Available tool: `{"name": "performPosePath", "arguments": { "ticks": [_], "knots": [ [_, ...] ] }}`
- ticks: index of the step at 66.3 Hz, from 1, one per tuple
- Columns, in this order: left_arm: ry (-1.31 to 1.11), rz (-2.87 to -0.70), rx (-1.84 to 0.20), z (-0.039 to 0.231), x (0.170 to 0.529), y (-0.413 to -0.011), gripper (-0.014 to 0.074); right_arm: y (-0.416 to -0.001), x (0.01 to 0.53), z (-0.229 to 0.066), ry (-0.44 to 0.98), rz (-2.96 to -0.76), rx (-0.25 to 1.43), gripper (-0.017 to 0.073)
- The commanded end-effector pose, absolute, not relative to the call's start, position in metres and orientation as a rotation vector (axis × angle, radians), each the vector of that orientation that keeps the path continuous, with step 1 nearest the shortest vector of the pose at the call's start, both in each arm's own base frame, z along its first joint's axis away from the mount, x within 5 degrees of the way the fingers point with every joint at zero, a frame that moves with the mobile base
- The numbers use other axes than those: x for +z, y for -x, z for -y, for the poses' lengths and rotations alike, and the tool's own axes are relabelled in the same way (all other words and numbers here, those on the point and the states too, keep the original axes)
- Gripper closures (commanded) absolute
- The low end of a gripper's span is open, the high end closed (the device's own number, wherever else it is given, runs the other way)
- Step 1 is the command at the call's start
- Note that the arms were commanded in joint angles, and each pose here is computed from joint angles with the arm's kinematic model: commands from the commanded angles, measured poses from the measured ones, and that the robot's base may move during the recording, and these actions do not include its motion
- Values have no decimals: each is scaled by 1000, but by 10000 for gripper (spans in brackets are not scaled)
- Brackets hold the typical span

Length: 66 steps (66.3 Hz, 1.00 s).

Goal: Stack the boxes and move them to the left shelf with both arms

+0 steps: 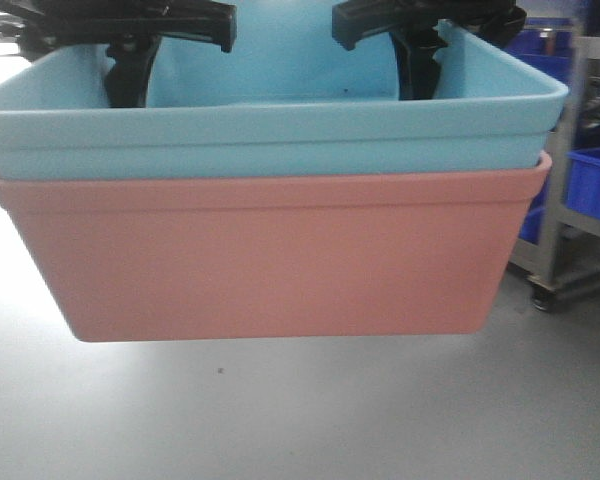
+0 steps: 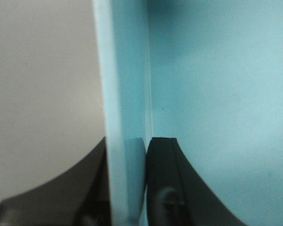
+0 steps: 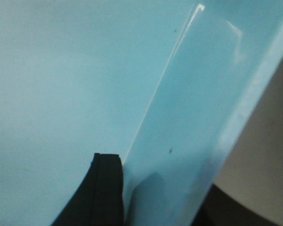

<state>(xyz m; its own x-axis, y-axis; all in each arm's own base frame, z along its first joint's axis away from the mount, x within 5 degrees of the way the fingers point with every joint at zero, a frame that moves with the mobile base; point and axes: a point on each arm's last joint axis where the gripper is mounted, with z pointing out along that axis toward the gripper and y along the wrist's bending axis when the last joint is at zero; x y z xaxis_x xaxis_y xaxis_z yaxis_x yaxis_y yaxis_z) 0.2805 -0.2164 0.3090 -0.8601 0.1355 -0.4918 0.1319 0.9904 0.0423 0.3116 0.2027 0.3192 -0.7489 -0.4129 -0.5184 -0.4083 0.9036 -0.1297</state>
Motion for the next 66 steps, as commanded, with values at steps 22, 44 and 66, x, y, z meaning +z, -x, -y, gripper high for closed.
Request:
{"name": "performPosePath", "arguments": {
  "ticks": [22, 44, 66],
  "knots": [
    [-233, -2373, -462, 257, 350, -270, 596, -300, 362, -234, 517, -2264, 357, 503],
    [-234, -2378, -460, 258, 348, -271, 596, -300, 361, -233, 524, -2271, 337, 503],
    [-232, -2379, -462, 258, 348, -271, 596, -300, 361, -233, 525, -2272, 334, 503]
  ]
}}
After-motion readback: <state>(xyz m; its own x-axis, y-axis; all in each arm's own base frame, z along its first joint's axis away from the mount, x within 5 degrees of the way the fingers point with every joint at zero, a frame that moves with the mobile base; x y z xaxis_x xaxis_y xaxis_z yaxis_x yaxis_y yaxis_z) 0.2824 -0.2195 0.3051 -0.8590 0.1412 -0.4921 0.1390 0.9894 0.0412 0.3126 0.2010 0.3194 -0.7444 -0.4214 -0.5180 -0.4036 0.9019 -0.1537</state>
